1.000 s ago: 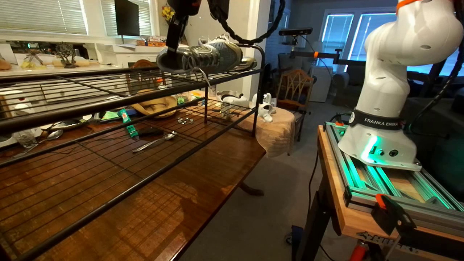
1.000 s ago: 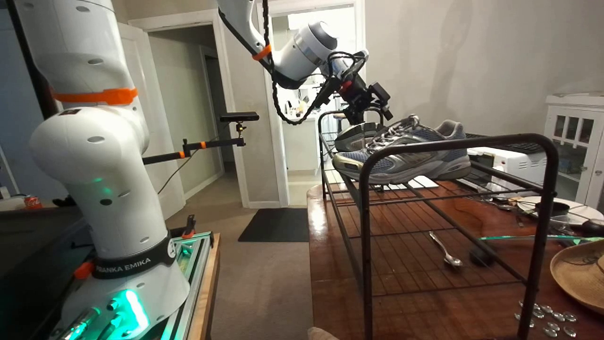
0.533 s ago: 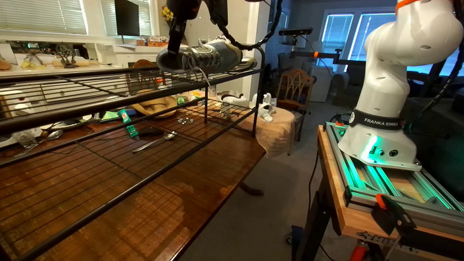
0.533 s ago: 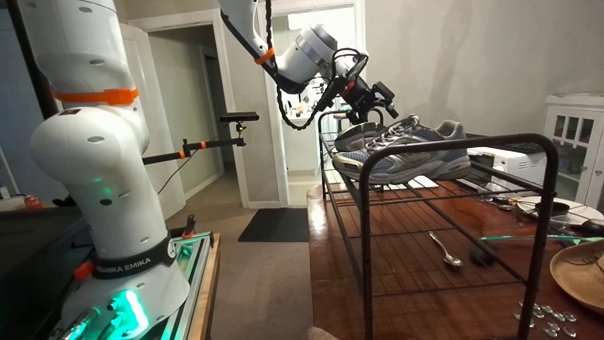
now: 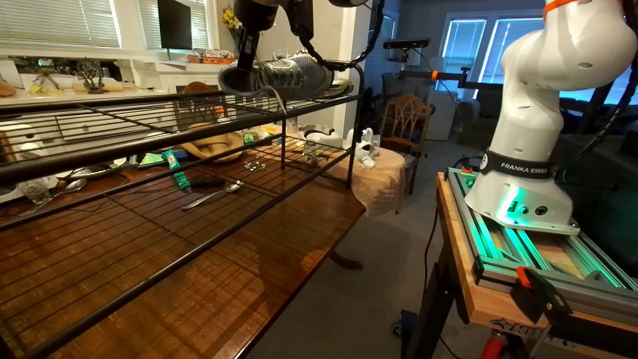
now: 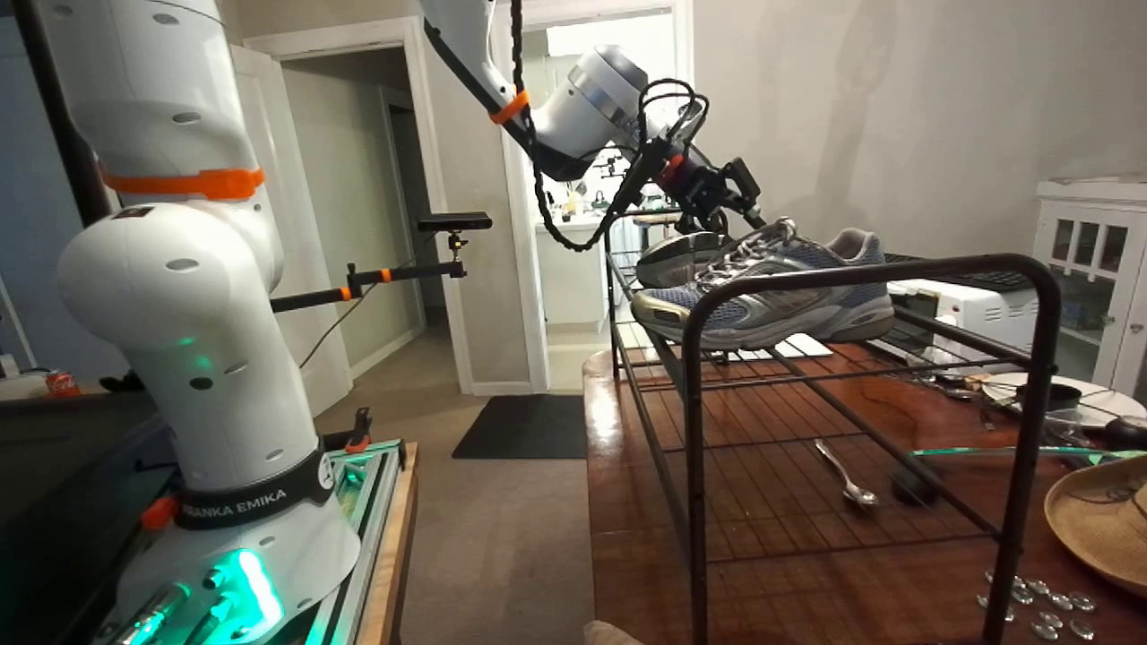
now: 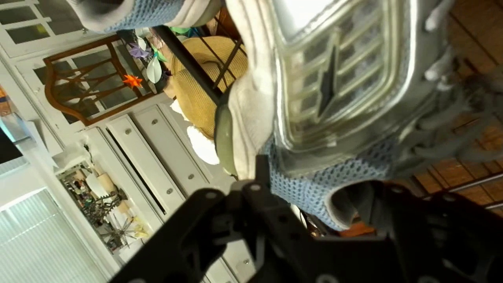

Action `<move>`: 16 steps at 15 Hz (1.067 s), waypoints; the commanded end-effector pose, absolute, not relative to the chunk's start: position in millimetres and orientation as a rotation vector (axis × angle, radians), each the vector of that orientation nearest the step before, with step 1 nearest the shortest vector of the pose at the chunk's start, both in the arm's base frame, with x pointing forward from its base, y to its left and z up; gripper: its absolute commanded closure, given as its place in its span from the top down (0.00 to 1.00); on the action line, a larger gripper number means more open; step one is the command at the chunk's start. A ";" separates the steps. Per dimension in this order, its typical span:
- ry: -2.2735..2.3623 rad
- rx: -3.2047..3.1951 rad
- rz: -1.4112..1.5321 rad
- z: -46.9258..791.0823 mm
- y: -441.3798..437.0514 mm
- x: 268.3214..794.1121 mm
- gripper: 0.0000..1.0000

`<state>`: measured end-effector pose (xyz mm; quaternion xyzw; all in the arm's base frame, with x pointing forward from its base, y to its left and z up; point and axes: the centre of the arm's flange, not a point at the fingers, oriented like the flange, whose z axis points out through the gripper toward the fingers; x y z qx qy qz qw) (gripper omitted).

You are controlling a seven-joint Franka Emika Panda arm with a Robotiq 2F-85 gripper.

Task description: Take one shoe off of the other shoe and place it on it's side

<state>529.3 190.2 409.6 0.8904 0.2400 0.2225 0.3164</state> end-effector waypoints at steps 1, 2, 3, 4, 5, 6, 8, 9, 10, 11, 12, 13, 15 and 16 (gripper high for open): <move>0.572 2.363 0.502 406.9 184.9 537.1 0.22; 0.541 2.391 0.471 408.7 182.7 540.2 0.15; 0.507 2.408 0.461 413.2 181.5 543.7 0.08; 0.469 2.439 0.444 418.2 179.0 547.4 0.03; 0.429 2.466 0.430 423.5 177.0 550.8 0.05; 0.391 2.501 0.413 430.1 172.7 553.8 0.05; 0.309 2.562 0.376 445.7 162.8 560.0 0.02; 0.264 2.595 0.354 451.3 156.6 561.0 0.04; 0.221 2.619 0.333 457.0 152.7 563.1 0.02; 0.177 2.641 0.312 461.0 148.8 563.9 0.03; 0.134 2.666 0.293 463.4 145.6 564.6 0.02; 0.098 2.685 0.286 466.9 142.5 565.4 0.03; 0.041 2.718 0.266 470.8 136.8 566.8 0.03; 0.014 2.742 0.257 472.8 134.6 567.6 0.03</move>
